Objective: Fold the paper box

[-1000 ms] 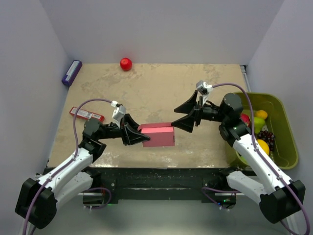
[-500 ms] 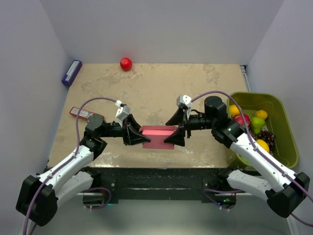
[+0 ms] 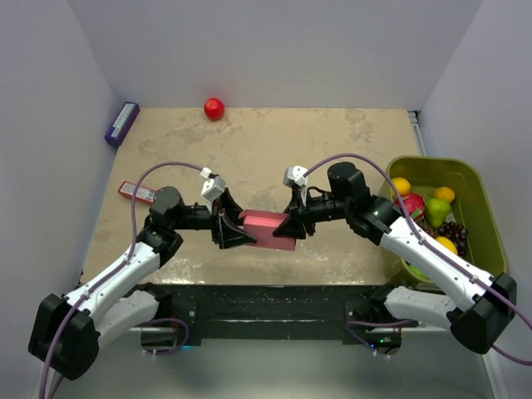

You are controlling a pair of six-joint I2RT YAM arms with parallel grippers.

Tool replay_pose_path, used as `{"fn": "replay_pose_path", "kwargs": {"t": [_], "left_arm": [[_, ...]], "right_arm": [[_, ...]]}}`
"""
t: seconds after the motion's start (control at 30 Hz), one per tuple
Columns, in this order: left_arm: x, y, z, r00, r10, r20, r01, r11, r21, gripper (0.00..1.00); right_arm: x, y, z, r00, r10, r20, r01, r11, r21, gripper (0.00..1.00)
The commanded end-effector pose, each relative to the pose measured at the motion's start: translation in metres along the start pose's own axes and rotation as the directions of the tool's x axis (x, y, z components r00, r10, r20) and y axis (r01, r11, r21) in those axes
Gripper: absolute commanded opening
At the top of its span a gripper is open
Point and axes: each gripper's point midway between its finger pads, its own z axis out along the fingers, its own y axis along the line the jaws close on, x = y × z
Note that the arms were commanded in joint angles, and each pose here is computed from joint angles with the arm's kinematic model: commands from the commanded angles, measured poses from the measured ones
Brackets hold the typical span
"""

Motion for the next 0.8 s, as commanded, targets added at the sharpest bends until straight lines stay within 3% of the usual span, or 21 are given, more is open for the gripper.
{"fn": "replay_pose_path", "kwargs": {"t": [0.0,0.03,0.1,0.13,0.23,0.37,0.53,0.77], "left_arm": [[-0.029,0.01,-0.002,0.991,0.133,-0.002,-0.132,0.986,-0.103,0.8],[-0.023,0.028,-0.008,0.996,0.083,-0.028,-0.087,0.972,-0.217,0.83],[-0.037,0.043,-0.022,0.988,0.153,-0.035,-0.156,0.927,-0.34,0.89],[-0.033,0.059,-0.033,0.992,0.12,-0.048,-0.129,0.886,-0.445,0.91],[-0.048,0.072,-0.056,0.986,0.16,-0.041,-0.156,0.819,-0.552,0.93],[-0.054,0.077,-0.058,0.979,0.186,-0.083,-0.201,0.81,-0.551,0.92],[-0.041,0.104,-0.056,0.976,0.125,-0.176,-0.206,0.785,-0.585,0.77],[0.0,0.128,-0.029,0.952,0.063,-0.3,-0.226,0.804,-0.549,0.75]], "right_arm": [[-0.012,-0.024,-0.006,0.997,-0.07,0.021,0.066,0.986,0.153,0.29],[-0.014,-0.03,-0.007,0.997,-0.078,0.028,0.071,0.98,0.187,0.27],[-0.008,-0.044,-0.006,0.997,-0.079,0.016,0.072,0.961,0.267,0.24],[-0.011,-0.049,-0.005,0.995,-0.092,0.026,0.081,0.952,0.294,0.24],[-0.006,-0.064,0.006,0.992,-0.121,0.032,0.101,0.928,0.359,0.24],[0.018,-0.084,0.021,0.992,-0.123,0.021,0.105,0.91,0.401,0.23],[0.032,-0.1,0.032,0.991,-0.136,0.015,0.118,0.901,0.418,0.24],[0.047,-0.107,0.04,0.992,-0.129,-0.012,0.122,0.903,0.413,0.23]]}}
